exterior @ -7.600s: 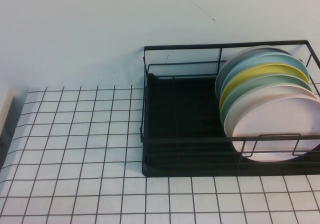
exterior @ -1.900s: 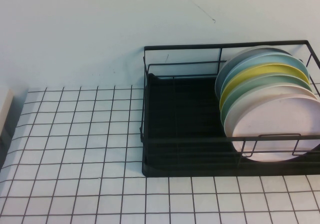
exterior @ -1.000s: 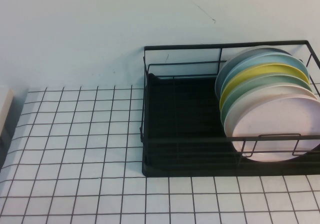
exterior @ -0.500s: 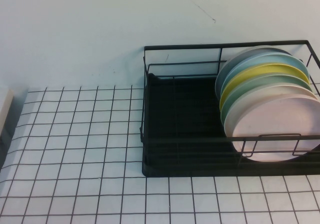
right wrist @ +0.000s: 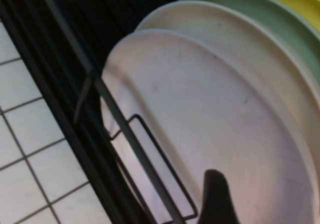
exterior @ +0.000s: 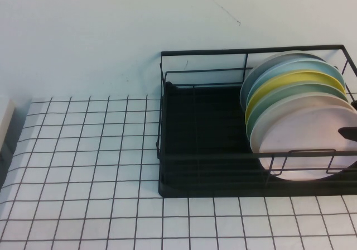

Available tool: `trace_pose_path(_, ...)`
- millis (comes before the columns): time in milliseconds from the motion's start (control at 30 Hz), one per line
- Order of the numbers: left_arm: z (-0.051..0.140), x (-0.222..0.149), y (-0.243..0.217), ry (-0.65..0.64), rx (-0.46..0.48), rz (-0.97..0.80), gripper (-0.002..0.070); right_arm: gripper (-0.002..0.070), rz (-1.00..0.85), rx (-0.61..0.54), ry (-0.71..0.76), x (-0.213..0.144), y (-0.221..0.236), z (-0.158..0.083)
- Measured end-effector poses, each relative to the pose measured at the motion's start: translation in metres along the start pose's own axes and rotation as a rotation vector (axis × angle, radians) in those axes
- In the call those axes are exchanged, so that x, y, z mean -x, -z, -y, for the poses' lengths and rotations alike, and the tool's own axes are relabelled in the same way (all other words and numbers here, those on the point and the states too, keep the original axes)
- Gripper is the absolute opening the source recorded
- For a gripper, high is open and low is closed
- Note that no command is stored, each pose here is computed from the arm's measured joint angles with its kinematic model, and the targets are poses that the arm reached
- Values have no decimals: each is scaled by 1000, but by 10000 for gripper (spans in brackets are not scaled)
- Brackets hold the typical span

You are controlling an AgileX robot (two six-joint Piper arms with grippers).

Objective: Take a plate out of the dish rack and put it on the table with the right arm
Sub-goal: Grasp the plate from the shelf, then place the plate from the table

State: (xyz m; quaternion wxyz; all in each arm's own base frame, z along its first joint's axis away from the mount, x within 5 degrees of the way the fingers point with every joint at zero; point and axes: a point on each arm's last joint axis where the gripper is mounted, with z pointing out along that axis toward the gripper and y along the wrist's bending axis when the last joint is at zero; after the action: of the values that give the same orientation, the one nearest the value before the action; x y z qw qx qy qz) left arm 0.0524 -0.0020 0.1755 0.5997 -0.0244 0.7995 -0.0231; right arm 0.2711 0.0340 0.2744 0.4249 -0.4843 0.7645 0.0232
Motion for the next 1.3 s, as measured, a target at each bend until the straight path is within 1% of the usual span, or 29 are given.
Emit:
trace_pose_path(100,0,0,0,0,0,0,-3,416,-20,-20,16,-4,-10,8)
trace_pose_path(233,0,0,0,0,0,0,-3,381,-46,-42,35,-9,-19,14)
trace_pose_path(533,0,0,0,0,0,0,-3,249,-64,-41,6,-22,-41,19)
trace_pose_path(633,0,0,0,0,0,0,-3,172,-70,-56,10,-23,-42,20)
trace_pose_path(700,0,0,0,0,0,0,-3,92,-74,-66,21,-24,-42,21)
trace_pose_path(733,0,0,0,0,0,0,-4,77,-75,-66,32,-24,-42,21)
trace_pose_path(867,0,0,0,0,0,0,-3,77,-60,-82,35,-19,-37,22)
trace_pose_path(1000,0,0,0,0,0,0,-3,69,-3,-128,34,-4,-23,27)
trace_pose_path(1200,0,0,0,0,0,0,-3,64,165,-233,0,35,17,36)
trace_pose_path(1300,0,0,0,0,0,0,-3,63,255,-263,2,55,39,37)
